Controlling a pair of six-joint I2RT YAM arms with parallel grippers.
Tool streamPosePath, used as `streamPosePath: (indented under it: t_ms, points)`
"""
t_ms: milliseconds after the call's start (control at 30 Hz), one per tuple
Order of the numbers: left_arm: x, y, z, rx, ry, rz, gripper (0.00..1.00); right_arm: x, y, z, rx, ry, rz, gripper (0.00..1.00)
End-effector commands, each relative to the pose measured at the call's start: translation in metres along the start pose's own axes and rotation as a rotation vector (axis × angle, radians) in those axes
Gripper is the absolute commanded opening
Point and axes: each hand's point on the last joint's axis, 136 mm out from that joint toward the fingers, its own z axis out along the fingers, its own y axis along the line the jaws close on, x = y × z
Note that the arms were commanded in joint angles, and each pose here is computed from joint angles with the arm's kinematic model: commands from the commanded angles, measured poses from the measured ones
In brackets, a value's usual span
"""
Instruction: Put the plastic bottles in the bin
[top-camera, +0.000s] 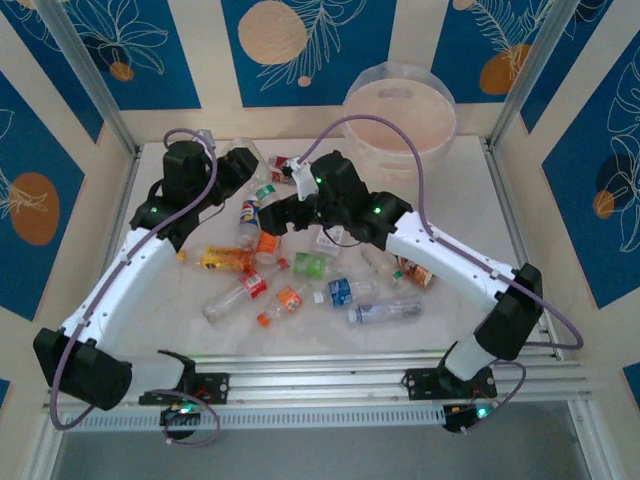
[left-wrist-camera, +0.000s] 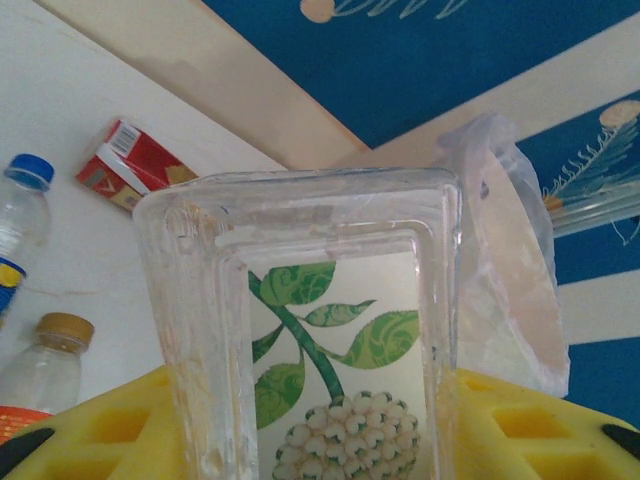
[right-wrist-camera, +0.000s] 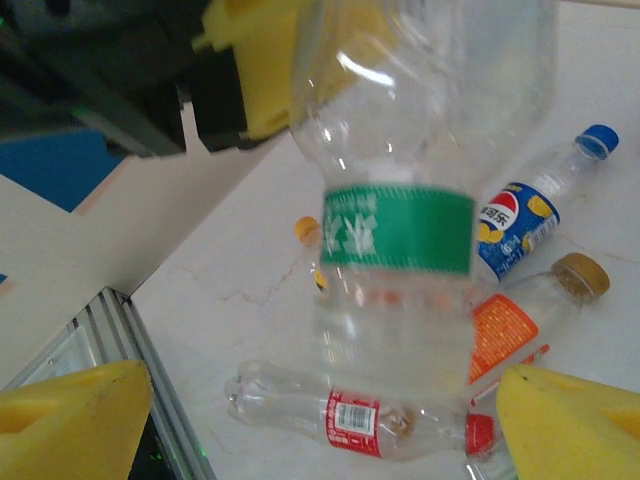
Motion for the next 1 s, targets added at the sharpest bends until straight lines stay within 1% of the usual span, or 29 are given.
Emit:
streamPosePath:
  t_ms: [0, 100, 200, 300, 400, 433, 500, 533, 567, 633, 667, 767, 867, 967]
  points:
    - [-0.001, -0.03, -0.004, 0.095, 0.006, 0.034, 0.46, -0.012, 0.006, 0.008, -0.016, -0.01, -0.019, 0.89]
    - [0.001, -0.034, -0.004, 0.104, 0.013, 0.04, 0.46, -0.014, 0.003, 0.016, -0.002, -0.002, -0.029, 0.86]
    - [0.004, -0.035, -0.004, 0.106, 0.024, 0.042, 0.46, -0.014, -0.002, 0.023, 0.018, 0.009, -0.038, 0.81]
    - [0.006, -0.035, -0.003, 0.107, 0.031, 0.042, 0.46, -0.014, -0.004, 0.025, 0.018, 0.011, -0.038, 0.65]
    - [0.007, -0.034, -0.003, 0.104, 0.036, 0.04, 0.47, -0.016, -0.007, 0.025, 0.029, 0.003, -0.032, 0.45]
    - [0.008, -0.034, -0.003, 0.104, 0.039, 0.039, 0.48, -0.017, -0.009, 0.024, 0.034, 0.0, -0.029, 0.38]
    - [0.007, -0.036, -0.003, 0.109, 0.039, 0.039, 0.53, -0.018, -0.012, 0.024, 0.045, -0.003, -0.025, 0.25]
    - [0.007, -0.035, -0.003, 0.108, 0.038, 0.039, 0.58, -0.019, -0.013, 0.024, 0.051, -0.006, -0.025, 0.2]
    - [0.007, -0.036, -0.004, 0.109, 0.038, 0.042, 0.67, -0.02, -0.014, 0.024, 0.057, -0.008, -0.024, 0.18]
    - [0.006, -0.035, -0.005, 0.1, 0.034, 0.048, 0.94, -0.022, -0.017, 0.022, 0.074, -0.015, -0.023, 0.12]
    - [0.005, -0.035, -0.007, 0.093, 0.029, 0.056, 0.99, -0.023, -0.019, 0.021, 0.084, -0.016, -0.023, 0.1]
    - [-0.005, -0.033, -0.02, 0.056, -0.017, 0.089, 0.99, -0.027, -0.024, 0.015, 0.124, -0.024, -0.02, 0.08]
    - [-0.019, -0.031, -0.043, 0.02, -0.096, 0.141, 1.0, -0.033, -0.032, 0.002, 0.19, -0.038, -0.018, 0.07]
    - [-0.033, -0.026, -0.07, -0.024, -0.182, 0.191, 0.99, -0.043, -0.051, -0.02, 0.324, -0.051, 0.007, 0.02]
